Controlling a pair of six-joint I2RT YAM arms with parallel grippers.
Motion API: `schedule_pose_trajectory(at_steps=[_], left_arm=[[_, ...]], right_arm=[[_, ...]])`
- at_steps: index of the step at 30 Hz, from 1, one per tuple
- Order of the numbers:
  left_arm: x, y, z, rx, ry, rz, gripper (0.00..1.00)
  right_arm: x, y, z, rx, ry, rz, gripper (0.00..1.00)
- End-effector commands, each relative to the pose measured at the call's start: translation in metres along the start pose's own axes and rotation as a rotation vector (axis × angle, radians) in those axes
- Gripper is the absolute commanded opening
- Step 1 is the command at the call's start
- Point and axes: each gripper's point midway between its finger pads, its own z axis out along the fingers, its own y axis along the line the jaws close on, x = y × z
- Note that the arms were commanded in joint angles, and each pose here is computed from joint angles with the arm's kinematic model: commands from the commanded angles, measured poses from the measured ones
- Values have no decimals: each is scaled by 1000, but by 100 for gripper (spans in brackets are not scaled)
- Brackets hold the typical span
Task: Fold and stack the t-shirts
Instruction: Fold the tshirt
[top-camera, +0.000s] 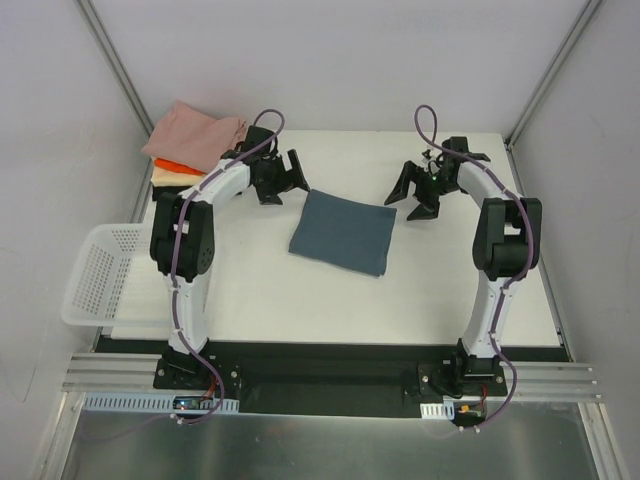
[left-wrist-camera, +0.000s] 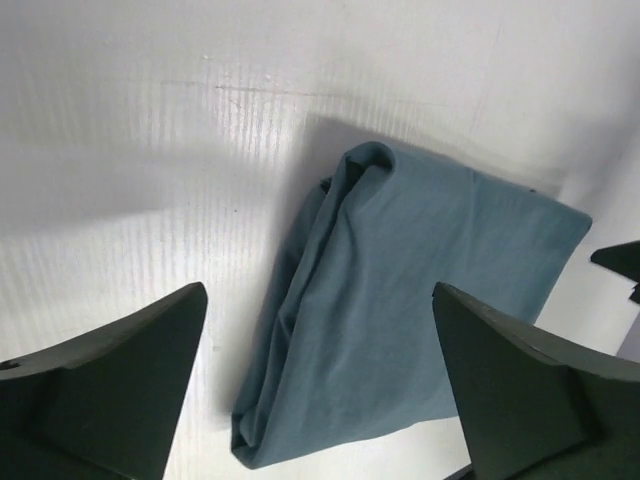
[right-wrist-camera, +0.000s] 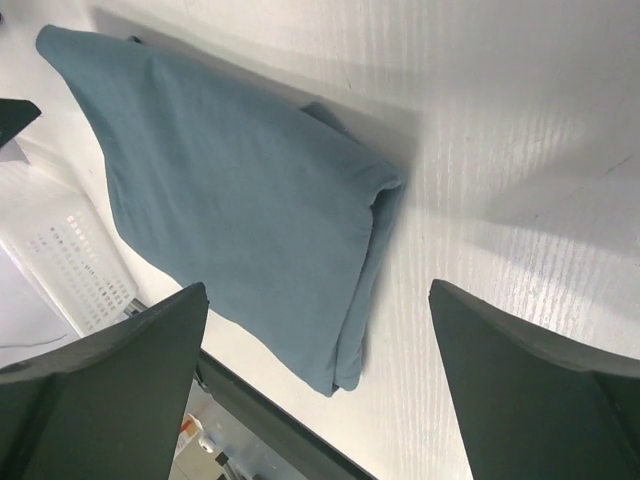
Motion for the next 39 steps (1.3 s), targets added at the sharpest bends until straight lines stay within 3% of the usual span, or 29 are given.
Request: schedule_pose_trajectory(at_steps=[1,5,12,16,24,32,36,39], left_arm=[[-13,-46,-31,145,-26,49,99],[1,-56,-39,196,18,36,99],[49,-76,-31,248,106,51,99],[84,-67,-15,263,193,1,99],[137,-28,-4,168,273,-32,99],[195,23,-37,65,308,-60,99],[211,11,-70,120,280,-9,99],[203,3,-93,135,201,29,99]], right_arm=[[-6,27,-34,-13,-59,-78,96],[13,51,-51,-36,-89,-143,96],[51,91,-30,-198,-78,-183,96],[66,103,2,-213,-10,-169,96],[104,82,43,-157,122,-120,96],[157,49,41,-85,194,-113,96],[182,57,22,-73,191,-207,96],[181,80,-6,-94,108,-317,96]])
